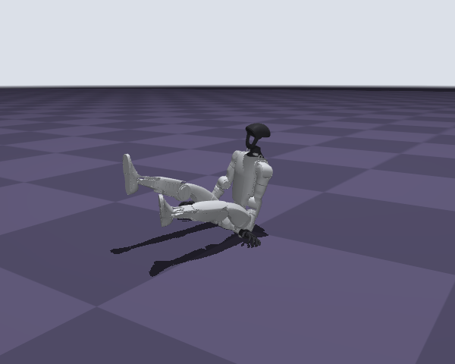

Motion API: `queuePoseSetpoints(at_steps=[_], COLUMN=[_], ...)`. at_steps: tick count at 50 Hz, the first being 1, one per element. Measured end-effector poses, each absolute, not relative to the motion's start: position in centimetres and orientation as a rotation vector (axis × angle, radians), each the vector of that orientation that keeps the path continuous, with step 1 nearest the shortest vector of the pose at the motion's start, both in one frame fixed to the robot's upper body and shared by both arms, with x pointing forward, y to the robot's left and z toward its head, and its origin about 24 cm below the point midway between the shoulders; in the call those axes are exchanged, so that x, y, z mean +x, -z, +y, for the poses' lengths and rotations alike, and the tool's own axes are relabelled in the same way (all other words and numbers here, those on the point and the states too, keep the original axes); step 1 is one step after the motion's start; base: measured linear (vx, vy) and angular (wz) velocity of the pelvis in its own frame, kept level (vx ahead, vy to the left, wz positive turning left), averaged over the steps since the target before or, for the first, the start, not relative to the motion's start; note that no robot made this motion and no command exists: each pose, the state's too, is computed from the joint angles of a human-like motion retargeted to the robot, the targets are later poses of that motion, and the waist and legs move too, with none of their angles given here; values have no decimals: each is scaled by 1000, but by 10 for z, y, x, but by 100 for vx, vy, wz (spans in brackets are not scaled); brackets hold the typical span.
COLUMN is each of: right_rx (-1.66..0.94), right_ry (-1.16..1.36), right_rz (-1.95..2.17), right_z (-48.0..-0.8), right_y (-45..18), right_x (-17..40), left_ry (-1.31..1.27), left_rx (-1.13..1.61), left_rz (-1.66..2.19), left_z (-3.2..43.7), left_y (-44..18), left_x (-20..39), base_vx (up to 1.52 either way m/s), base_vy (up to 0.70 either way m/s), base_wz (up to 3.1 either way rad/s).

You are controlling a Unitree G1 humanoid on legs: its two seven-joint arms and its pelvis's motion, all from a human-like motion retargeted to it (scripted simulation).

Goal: Stand up

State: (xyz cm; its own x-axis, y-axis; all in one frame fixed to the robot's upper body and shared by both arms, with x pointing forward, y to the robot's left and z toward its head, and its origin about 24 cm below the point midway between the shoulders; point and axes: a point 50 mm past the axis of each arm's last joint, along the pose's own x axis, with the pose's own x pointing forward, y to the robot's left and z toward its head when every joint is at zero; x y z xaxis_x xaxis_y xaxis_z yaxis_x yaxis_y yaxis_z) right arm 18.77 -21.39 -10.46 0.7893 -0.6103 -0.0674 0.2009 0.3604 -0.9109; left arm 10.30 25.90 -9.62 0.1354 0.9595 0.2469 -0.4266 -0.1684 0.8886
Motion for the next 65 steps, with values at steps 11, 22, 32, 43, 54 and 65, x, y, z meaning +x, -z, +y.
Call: queuePoseSetpoints(at_steps=[11,22,32,43,54,65], right_rx=[-936,-928,-1347,-1383,-1370,-1354], right_ry=[588,628,687,693,722,719], right_rz=[417,443,309,222,189,245], right_z=[-237,-255,-255,-258,-258,-267], right_y=[66,66,73,62,62,72], right_x=[254,245,213,219,210,177], left_ry=[-1290,-1109,-1051,-1053,-1016,-920], left_rx=[1011,1063,1464,1414,1402,1399], left_rz=[408,408,428,478,469,490], left_z=[288,313,318,310,308,307], left_y=[68,54,65,78,80,87], left_x=[156,188,149,128,127,116], base_vx=[-4,13,9,6,1,-1], base_vy=[-10,-4,7,5,-4,-2], base_wz=[-34,-8,-14,-38,16,5])
